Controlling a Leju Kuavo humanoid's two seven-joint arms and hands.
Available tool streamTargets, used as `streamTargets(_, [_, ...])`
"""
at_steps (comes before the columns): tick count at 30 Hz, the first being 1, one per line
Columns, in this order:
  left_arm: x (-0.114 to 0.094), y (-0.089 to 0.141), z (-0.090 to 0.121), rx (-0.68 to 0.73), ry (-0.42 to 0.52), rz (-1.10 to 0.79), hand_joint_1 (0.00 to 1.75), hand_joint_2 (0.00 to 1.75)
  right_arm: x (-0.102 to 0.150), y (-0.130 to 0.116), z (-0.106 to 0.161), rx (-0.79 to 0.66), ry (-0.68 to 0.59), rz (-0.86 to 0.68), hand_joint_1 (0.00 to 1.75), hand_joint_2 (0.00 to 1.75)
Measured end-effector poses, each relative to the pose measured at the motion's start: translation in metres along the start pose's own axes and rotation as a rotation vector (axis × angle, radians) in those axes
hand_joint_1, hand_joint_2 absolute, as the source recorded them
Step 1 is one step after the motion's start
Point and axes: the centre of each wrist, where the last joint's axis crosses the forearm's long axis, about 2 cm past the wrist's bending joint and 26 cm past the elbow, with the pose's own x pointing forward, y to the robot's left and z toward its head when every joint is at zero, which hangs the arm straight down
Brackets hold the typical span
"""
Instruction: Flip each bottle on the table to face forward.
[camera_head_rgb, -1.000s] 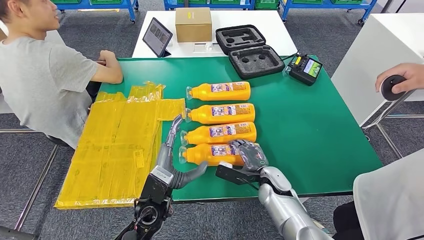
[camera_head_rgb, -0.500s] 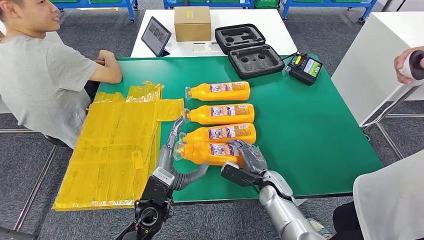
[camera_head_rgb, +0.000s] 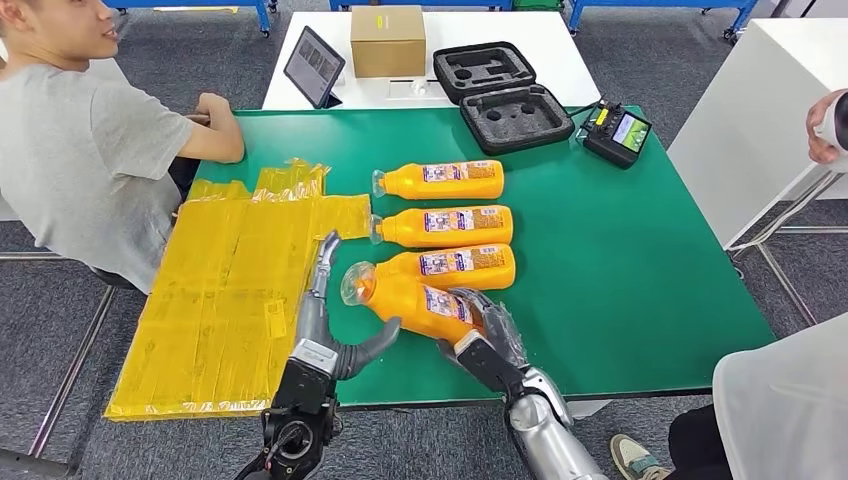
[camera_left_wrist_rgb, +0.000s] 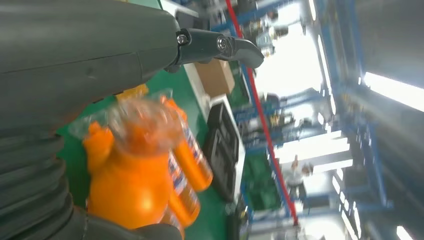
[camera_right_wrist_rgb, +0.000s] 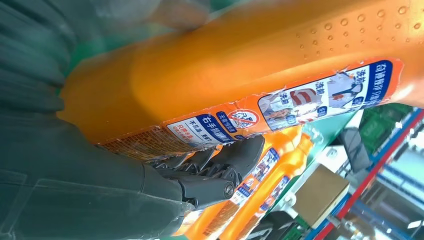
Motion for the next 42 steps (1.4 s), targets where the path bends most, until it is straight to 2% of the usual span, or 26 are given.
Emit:
streamTargets(10, [0.033,0.012,-0.021,0.173,-0.153,-0.067,0.0,1.75,0.003,0.001,0.009,-0.142,0.017,-0.033,1.75,1.75])
streamTargets(12, [0.033,0.013,-0.019,0.199,-0.124,-0.039,0.0,1.75,0.004,0.002,0.011,-0.18,0.025,-0.046,1.75,1.75])
streamTargets(15, [0.023,0.01,-0.009,0.189,-0.024,0.048,0.0,1.75,0.006,0.003,0.017,-0.227,0.029,-0.066,1.75,1.75])
streamTargets(18, [0.011,0.004,0.004,0.125,0.061,0.12,0.0,1.75,0.009,0.004,0.022,-0.234,0.015,-0.071,1.75,1.75])
streamTargets(24, [-0.006,-0.01,0.025,-0.002,0.168,0.197,0.0,1.75,0.017,0.01,0.022,-0.21,-0.024,-0.065,1.75,1.75])
streamTargets(34, [-0.018,-0.023,0.03,-0.056,0.243,0.225,0.0,1.75,0.025,0.015,0.015,-0.185,-0.068,-0.048,1.75,1.75])
streamTargets(42, [-0.021,-0.026,0.023,-0.047,0.26,0.268,0.0,1.75,0.037,0.028,0.002,-0.158,-0.123,0.007,1.74,1.75])
